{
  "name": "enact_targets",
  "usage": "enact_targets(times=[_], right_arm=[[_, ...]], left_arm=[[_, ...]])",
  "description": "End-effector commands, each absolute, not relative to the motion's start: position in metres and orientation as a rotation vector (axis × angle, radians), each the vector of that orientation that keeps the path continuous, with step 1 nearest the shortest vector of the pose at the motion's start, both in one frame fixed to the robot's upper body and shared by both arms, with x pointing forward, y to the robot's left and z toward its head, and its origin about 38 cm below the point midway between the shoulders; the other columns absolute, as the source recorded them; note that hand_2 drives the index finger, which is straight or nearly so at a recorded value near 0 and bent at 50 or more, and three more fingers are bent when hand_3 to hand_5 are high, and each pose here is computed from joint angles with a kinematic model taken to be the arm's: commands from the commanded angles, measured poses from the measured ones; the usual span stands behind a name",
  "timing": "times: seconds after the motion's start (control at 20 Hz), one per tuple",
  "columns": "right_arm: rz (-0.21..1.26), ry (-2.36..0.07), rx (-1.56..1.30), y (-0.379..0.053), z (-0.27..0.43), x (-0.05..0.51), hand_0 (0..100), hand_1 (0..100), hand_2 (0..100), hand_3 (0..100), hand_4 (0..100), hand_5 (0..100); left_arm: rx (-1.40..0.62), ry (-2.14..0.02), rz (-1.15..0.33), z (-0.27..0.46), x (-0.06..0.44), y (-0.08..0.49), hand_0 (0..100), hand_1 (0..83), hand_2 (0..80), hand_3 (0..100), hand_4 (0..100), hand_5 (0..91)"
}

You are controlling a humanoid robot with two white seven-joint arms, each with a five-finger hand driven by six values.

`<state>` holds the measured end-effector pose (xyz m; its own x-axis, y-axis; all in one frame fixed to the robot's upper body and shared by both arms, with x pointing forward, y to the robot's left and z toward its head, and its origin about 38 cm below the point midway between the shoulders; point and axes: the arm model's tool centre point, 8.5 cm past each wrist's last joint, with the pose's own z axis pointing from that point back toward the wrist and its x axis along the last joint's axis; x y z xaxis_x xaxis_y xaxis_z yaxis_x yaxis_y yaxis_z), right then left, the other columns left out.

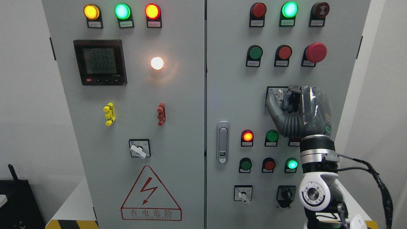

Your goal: Rotate and turn off gray switch

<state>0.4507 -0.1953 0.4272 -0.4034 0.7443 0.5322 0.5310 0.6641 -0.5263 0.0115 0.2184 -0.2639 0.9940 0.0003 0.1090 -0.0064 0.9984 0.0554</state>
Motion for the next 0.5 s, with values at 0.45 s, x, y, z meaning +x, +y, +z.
enact_targets(times=[0.45], right_arm=[[0.342, -2.117, -0.974, -0.1925, 0.4274, 0.4491, 48, 43, 73, 100, 100, 100]], left_arm=[[0.058, -0.145, 0.031, -0.2638, 0.026, 0.2194, 12, 38.9, 0.0, 0, 0, 0.0]])
